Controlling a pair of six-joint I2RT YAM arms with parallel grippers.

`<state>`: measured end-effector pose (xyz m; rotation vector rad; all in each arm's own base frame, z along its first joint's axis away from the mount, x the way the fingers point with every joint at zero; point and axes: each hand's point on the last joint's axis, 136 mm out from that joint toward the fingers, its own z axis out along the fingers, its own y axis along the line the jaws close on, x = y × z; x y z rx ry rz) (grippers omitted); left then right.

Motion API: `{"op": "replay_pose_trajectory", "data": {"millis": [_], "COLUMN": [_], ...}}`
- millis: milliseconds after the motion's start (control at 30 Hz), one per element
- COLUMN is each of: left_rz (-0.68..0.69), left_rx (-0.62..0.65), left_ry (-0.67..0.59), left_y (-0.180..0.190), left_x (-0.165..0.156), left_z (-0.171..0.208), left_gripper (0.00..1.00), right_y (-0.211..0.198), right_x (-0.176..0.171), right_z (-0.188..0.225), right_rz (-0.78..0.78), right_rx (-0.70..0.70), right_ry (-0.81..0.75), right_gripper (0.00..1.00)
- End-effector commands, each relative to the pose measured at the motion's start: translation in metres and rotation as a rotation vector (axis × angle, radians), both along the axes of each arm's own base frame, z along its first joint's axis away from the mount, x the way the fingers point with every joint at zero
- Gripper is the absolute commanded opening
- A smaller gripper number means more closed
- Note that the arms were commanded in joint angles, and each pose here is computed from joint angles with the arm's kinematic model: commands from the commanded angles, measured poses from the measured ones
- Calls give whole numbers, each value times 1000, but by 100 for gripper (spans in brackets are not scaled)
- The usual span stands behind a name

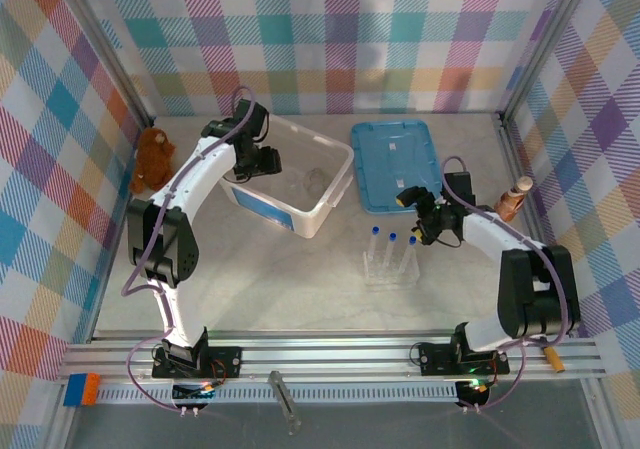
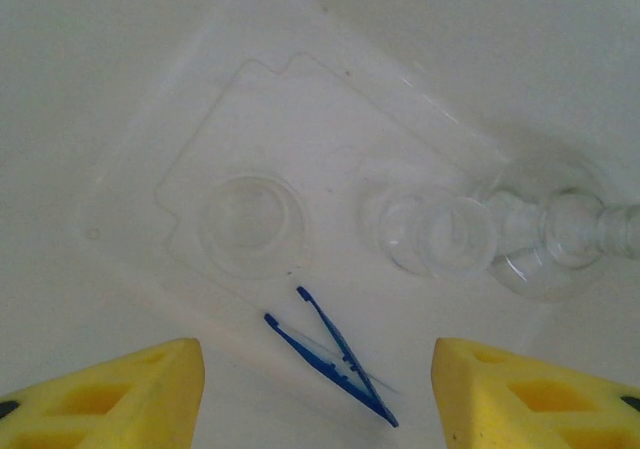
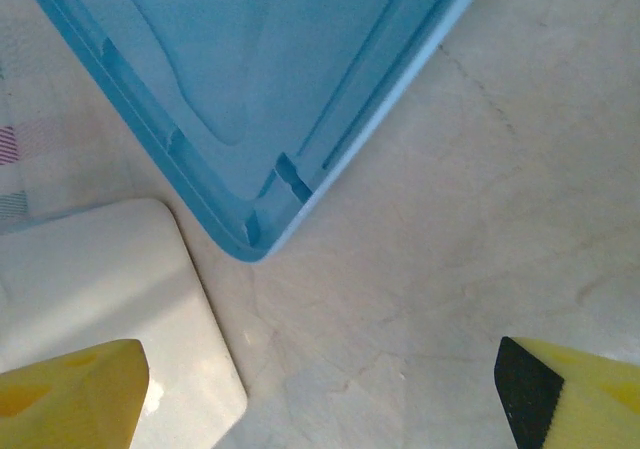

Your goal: Organize the chemistry lab equipment

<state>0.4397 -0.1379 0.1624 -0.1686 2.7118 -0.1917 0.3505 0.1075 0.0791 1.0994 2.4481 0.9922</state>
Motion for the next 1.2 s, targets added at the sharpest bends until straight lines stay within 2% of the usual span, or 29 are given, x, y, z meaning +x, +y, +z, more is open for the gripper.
{"op": "replay_pose_trajectory", "data": {"millis": [0, 567, 1167], "left_rz": [-9, -33, -40], "left_rx": [-23, -88, -190], "left_ry": [76, 72, 62], "left_y": [-7, -40, -79], "left_x": [-31, -77, -85], "left_z": [0, 1, 5], "left_gripper": [62, 61, 61], "right_y": [6, 7, 6], "right_x": [16, 48, 97], "right_z": [2, -21, -10], "right_rz": [-4, -11, -63], "right_rx": [64, 56, 121], "right_ry": [-52, -48, -152], "right_gripper": [90, 89, 88]}}
